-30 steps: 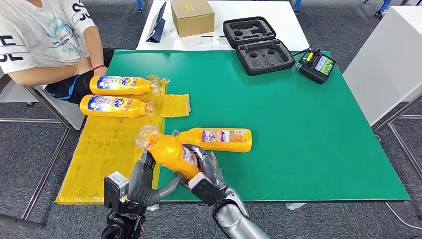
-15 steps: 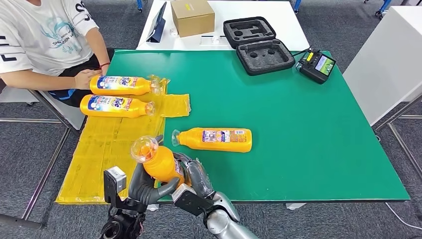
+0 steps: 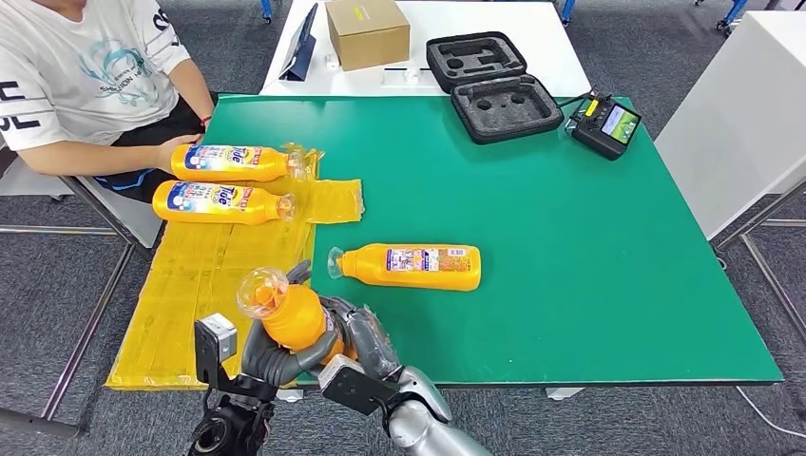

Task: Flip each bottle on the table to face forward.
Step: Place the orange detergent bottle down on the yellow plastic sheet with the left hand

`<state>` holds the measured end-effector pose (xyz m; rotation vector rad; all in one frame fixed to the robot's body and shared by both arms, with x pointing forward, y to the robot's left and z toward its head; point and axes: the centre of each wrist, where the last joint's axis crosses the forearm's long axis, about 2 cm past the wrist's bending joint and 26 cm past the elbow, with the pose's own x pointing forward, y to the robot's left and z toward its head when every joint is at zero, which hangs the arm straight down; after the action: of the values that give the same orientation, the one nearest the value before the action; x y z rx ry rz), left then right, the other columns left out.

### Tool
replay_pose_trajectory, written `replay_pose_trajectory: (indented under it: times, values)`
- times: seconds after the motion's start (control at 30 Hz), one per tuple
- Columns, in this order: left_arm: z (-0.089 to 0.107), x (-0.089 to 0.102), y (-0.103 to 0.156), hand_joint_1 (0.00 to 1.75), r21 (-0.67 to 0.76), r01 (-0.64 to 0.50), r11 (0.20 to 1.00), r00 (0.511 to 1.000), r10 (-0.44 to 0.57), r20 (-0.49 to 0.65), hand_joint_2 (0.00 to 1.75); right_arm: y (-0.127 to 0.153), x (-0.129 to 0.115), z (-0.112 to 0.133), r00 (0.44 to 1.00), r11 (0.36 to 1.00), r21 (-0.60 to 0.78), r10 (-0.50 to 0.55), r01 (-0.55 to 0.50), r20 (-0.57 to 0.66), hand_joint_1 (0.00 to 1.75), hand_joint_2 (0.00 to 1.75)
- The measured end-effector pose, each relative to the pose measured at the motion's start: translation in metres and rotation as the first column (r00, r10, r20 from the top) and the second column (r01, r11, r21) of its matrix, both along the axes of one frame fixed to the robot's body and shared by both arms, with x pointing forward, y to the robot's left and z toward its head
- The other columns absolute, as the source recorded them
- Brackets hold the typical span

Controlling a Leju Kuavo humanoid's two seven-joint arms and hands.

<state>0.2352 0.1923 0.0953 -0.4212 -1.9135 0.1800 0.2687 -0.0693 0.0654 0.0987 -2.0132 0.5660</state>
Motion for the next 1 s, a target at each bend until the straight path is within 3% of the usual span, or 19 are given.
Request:
replay_pose_trajectory:
  times: [0.37,0.47,0.5,0.6,0.83,1.0]
  values:
    - [0.000,0.001,0.002,1.75,-0.001,-0.048,0.999,0.999,0.048,0.018,1.75,0.006,0.001,0.002,1.000,1.000,-0.005,0.018,-0.018,0.003,1.74,1.75]
    - [0.000,0.000,0.002,1.75,-0.006,-0.055,0.998,0.998,0.055,0.021,1.75,0.006,0.001,0.002,1.000,1.000,-0.007,0.018,-0.018,0.005,0.45,1.75]
    - [0.000,0.000,0.003,1.75,-0.007,-0.058,0.998,0.998,0.058,0.022,1.75,0.006,0.001,0.002,1.000,1.000,-0.009,0.020,-0.019,0.007,0.02,1.31]
    - [0.002,0.001,0.004,1.75,-0.005,-0.076,0.997,0.997,0.076,0.032,1.75,0.007,0.000,0.002,1.000,1.000,-0.020,0.019,-0.019,0.018,0.00,0.00]
    - [0.008,0.002,0.008,1.75,0.125,-0.247,0.961,0.962,0.228,0.147,1.75,0.011,0.002,0.015,0.995,0.999,0.002,-0.035,0.035,0.097,0.00,0.00]
    - [0.013,0.003,0.010,1.75,0.158,-0.319,0.935,0.936,0.284,0.211,1.75,0.008,0.003,0.029,0.987,0.997,0.048,-0.067,0.060,0.148,0.00,0.00]
